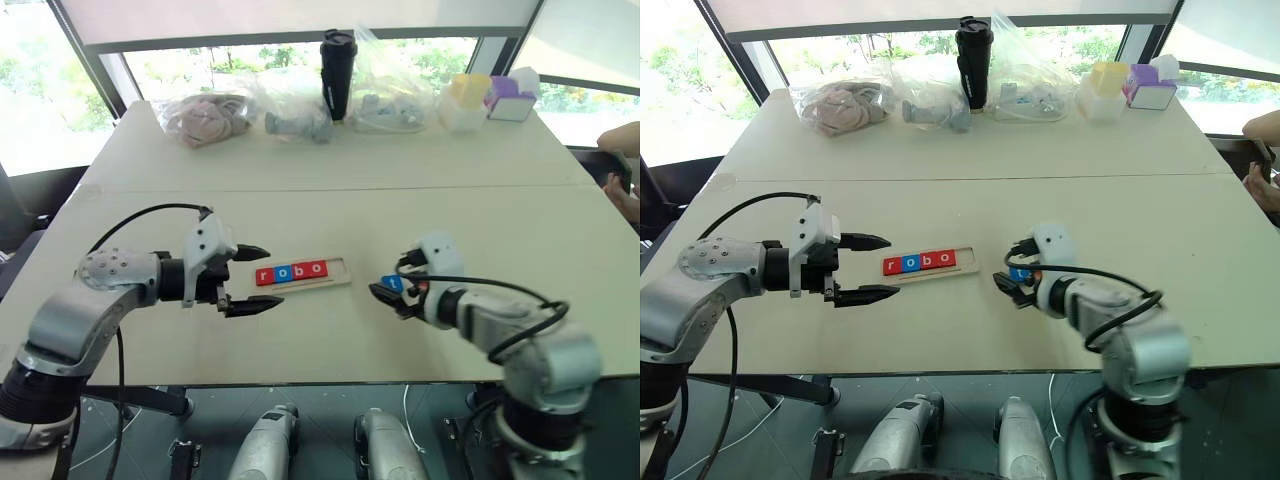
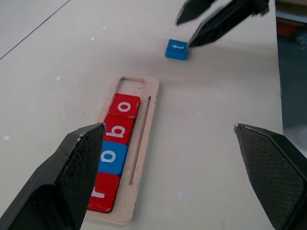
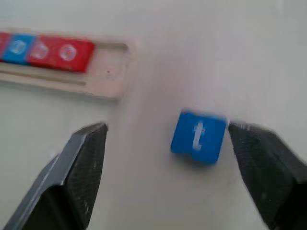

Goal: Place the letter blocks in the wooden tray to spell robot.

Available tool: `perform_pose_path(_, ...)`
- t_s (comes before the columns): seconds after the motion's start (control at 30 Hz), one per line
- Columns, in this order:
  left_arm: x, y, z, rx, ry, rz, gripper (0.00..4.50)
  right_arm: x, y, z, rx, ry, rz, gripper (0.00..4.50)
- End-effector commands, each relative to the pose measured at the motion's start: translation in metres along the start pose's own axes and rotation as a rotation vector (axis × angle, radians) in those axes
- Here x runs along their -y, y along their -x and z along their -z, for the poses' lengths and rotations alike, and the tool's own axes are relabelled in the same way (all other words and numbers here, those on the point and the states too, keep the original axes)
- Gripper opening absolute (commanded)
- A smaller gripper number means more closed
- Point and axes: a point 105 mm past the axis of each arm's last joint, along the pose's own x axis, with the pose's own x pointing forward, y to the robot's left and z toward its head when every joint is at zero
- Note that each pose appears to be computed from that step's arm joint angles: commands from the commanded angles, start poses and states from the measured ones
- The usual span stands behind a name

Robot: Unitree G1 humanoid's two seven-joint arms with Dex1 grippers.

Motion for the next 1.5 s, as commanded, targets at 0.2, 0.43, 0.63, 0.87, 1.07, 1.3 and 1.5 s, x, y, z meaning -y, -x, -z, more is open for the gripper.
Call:
perform_pose_path(0.2, 0.0, 0.004, -0.013, 0.012, -0.078, 0.037, 4.5, 0.033, 0.004, 0.015, -0.011, 0.405, -0.32, 4.21)
perform_pose_path(0.43, 0.002, 0.001, -0.015, 0.007, -0.098, 0.048, 4.5, 0.053, -0.029, 0.015, -0.029, 0.496, -0.449, 4.21)
perform_pose_path(0.63, 0.007, 0.002, -0.011, 0.005, -0.075, 0.027, 4.5, 0.055, -0.033, 0.029, -0.104, 0.55, -0.543, 4.21)
perform_pose_path(0.87, 0.009, 0.003, -0.008, 0.006, -0.061, 0.003, 4.5, 0.059, -0.038, 0.033, -0.108, 0.578, -0.545, 3.72)
perform_pose_path(1.07, 0.006, 0.007, -0.005, -0.003, -0.057, -0.024, 4.5, 0.058, -0.04, 0.03, -0.083, 0.582, -0.543, 1.1)
perform_pose_path(1.3, -0.001, 0.013, -0.001, -0.018, -0.053, -0.049, 4.5, 0.052, -0.038, 0.0, -0.016, 0.593, -0.533, 1.11)
perform_pose_path(1.5, -0.009, 0.015, 0.0, -0.022, -0.055, -0.074, 4.5, 0.03, -0.062, -0.028, 0.025, 0.654, -0.572, 1.11)
